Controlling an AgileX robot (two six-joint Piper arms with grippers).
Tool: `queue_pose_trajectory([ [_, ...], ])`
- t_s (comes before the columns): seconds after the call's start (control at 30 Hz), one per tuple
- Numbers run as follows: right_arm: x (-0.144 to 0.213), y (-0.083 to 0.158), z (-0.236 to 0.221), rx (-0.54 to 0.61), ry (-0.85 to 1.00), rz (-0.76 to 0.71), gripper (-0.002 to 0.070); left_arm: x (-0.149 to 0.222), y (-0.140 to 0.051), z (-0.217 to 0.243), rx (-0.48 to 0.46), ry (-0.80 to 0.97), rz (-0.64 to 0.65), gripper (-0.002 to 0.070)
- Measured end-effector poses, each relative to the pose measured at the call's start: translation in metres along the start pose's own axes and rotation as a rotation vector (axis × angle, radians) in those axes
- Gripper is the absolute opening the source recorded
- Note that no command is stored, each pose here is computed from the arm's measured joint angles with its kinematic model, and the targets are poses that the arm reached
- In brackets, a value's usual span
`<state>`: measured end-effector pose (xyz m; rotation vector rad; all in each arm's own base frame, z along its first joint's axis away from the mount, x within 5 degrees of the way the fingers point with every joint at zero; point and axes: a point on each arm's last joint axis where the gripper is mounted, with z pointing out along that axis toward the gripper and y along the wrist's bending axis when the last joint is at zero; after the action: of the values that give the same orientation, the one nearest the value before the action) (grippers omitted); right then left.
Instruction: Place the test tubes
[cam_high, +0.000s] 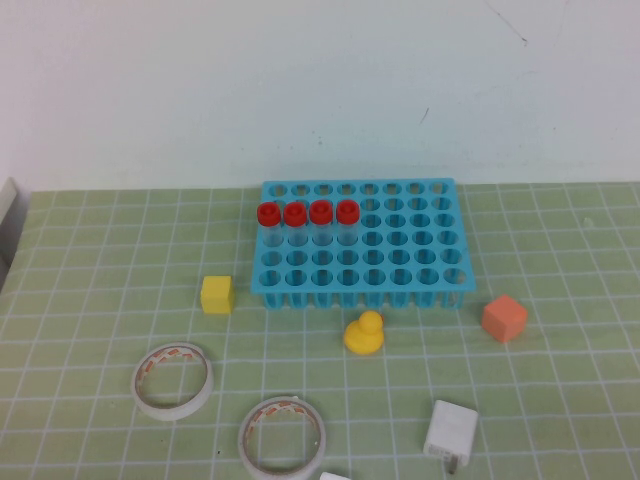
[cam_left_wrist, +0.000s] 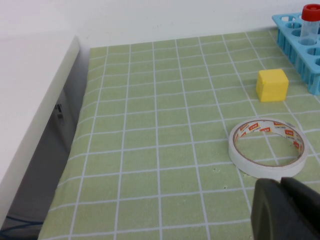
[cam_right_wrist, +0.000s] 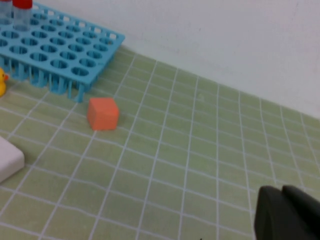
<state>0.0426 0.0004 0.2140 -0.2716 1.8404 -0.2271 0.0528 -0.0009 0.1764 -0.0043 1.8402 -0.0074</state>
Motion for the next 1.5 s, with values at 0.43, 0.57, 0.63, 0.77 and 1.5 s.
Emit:
queue_pose_trajectory([
  [0.43, 0.035, 0.011, 0.019, -0.009, 0.048, 0.093, -0.0001, 0.0, 0.0, 0.0, 0.0, 0.0, 0.0, -0.0001],
  [0.57, 0.036, 0.011, 0.02, -0.006, 0.042, 0.117, -0.0001, 0.0, 0.0, 0.0, 0.0, 0.0, 0.0, -0.0001],
  [0.63, 0.036, 0.011, 0.02, -0.006, 0.042, 0.121, -0.0001, 0.0, 0.0, 0.0, 0.0, 0.0, 0.0, -0.0001],
  [0.77, 0.036, 0.011, 0.02, -0.006, 0.042, 0.128, -0.0001, 0.0, 0.0, 0.0, 0.0, 0.0, 0.0, -0.0001],
  [1.5, 0.037, 0.01, 0.02, 0.004, 0.044, 0.296, -0.0001, 0.0, 0.0, 0.0, 0.0, 0.0, 0.0, -0.0001],
])
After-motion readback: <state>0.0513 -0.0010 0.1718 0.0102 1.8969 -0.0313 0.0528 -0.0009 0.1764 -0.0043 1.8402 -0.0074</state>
